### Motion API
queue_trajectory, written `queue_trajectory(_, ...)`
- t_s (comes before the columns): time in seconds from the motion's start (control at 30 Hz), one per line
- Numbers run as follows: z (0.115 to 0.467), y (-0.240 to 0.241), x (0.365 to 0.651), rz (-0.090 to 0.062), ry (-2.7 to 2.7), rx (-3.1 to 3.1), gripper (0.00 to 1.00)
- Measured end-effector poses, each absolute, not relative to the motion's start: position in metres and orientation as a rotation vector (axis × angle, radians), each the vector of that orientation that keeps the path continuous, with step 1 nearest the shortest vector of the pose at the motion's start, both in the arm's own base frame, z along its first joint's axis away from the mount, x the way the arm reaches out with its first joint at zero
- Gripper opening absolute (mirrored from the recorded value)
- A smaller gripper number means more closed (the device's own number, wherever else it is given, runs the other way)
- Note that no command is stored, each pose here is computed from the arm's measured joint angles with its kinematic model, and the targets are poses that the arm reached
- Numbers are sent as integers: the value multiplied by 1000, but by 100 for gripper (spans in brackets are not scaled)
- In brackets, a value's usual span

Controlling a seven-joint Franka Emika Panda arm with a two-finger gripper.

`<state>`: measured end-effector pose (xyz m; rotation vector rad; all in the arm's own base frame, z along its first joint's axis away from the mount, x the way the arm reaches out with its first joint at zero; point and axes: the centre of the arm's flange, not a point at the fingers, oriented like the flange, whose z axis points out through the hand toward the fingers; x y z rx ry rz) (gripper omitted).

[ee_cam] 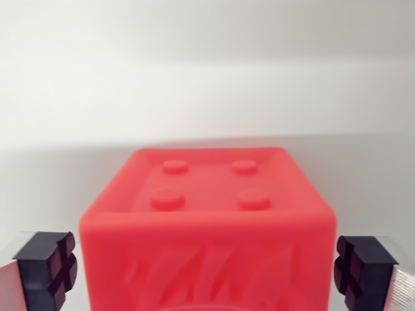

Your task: Destack cube

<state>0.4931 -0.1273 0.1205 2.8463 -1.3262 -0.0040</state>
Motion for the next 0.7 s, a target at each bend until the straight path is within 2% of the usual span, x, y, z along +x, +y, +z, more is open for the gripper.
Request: queue_trajectory(0.7, 179, -128, 494, 1, -1326, 2849, 100)
